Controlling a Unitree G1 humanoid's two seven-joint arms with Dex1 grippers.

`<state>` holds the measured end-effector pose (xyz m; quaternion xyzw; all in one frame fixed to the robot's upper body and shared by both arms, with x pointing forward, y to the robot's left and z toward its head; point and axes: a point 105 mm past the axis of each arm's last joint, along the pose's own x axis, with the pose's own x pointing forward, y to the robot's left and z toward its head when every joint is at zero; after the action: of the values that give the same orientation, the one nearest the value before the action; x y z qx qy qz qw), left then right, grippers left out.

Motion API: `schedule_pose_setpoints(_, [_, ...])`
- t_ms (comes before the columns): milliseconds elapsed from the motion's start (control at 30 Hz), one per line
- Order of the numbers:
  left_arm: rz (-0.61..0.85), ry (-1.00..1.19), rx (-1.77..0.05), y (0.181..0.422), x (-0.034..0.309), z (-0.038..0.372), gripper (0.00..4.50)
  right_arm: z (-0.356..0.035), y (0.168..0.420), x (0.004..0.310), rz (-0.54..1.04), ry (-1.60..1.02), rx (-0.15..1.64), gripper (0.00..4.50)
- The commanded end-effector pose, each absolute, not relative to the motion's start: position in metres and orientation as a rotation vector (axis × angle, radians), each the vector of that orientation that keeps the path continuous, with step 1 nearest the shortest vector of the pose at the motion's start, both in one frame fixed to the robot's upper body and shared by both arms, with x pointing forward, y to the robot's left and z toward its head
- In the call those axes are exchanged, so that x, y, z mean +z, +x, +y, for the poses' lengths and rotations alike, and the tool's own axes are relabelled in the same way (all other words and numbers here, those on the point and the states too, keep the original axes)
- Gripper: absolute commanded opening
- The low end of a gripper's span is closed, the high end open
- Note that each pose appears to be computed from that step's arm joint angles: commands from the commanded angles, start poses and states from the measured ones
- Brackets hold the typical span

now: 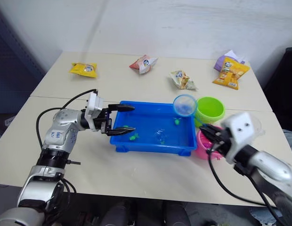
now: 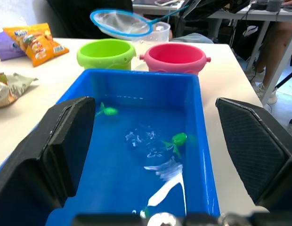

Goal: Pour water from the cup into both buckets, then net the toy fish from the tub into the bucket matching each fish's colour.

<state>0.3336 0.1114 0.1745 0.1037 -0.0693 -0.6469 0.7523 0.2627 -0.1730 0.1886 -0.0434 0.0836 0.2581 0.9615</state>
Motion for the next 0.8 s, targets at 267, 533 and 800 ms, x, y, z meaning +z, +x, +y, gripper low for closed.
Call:
schedule_pose_setpoints(267, [-0.183,0.259,-1.378,0.328,0.182,0.117,4.41,-0.152,0.25,0.164,0.653,0.133,0.632,0.0])
schedule_pose_setpoints(533, [-0.182,0.261,-1.368,0.326,0.182,0.117,4.41,-0.155,0.269,0.146,0.768,0.086,0.519,0.0])
schedule_pose_setpoints(800, [-0.175,0.262,-1.364,0.325,0.18,0.117,4.41,-0.161,0.288,0.149,0.791,0.079,0.466,0.0])
